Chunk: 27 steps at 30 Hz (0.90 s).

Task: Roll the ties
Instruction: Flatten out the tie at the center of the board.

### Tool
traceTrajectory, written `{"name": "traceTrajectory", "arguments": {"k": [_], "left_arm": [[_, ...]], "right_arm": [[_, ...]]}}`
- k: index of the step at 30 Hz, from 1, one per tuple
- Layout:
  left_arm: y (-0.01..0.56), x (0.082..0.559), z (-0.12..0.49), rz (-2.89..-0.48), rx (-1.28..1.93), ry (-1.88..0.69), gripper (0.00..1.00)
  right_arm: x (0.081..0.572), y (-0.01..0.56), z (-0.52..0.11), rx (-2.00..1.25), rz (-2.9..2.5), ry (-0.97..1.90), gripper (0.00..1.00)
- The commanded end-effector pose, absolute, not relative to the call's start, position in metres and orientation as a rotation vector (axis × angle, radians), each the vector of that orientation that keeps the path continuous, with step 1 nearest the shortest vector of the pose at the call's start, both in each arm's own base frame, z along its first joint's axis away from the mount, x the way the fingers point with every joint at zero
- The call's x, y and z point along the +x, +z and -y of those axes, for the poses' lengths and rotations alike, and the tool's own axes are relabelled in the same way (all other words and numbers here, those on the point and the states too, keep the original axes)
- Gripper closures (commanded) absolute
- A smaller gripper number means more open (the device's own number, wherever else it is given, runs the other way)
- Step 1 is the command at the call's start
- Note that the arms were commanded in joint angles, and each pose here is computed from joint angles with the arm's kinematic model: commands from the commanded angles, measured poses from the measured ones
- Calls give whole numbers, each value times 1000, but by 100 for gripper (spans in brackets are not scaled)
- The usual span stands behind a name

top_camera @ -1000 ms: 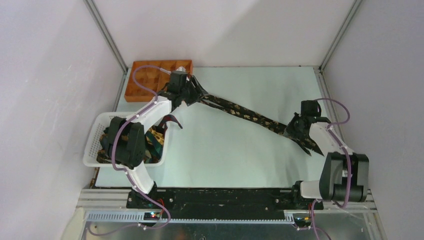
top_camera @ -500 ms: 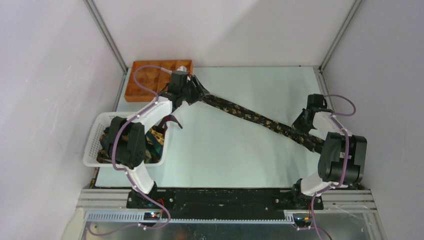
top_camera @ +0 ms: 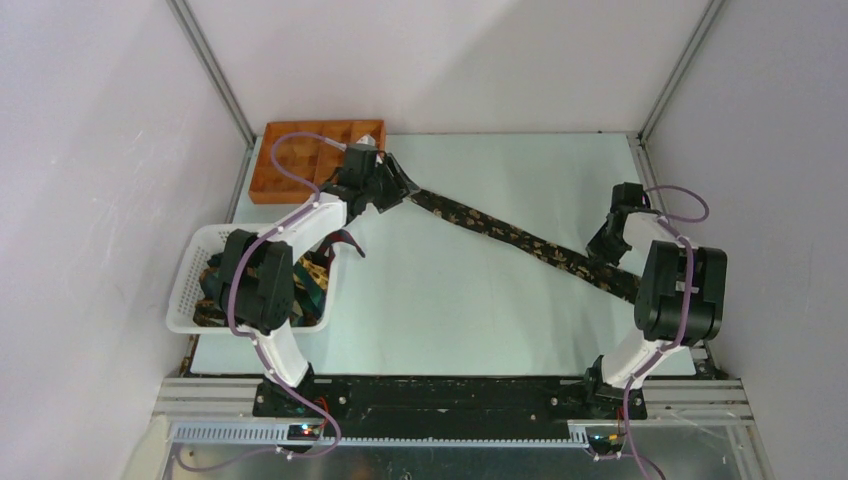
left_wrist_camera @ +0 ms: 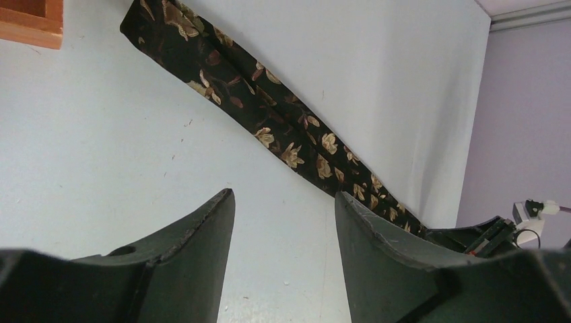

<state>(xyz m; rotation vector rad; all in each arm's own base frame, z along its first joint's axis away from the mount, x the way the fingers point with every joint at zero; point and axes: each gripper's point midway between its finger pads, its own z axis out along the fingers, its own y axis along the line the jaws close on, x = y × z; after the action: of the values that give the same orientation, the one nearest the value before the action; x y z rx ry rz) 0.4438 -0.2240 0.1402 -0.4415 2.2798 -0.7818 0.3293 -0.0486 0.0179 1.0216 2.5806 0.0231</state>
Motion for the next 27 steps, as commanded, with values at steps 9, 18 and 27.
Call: {"name": "traceTrajectory", "arguments": {"k": [9,18,27], "left_arm": [[166,447,226,-2212,-403,-806,37],[176,445,221,-2183,-404,-791,29],[187,441,204,-2169,-419,-694,21]], "right_arm": [[322,89,76,1118,-2299,59,61],[326,108,56,1030,-2246,-8,49],[369,104,-47,752,-2310,-8,47]]}}
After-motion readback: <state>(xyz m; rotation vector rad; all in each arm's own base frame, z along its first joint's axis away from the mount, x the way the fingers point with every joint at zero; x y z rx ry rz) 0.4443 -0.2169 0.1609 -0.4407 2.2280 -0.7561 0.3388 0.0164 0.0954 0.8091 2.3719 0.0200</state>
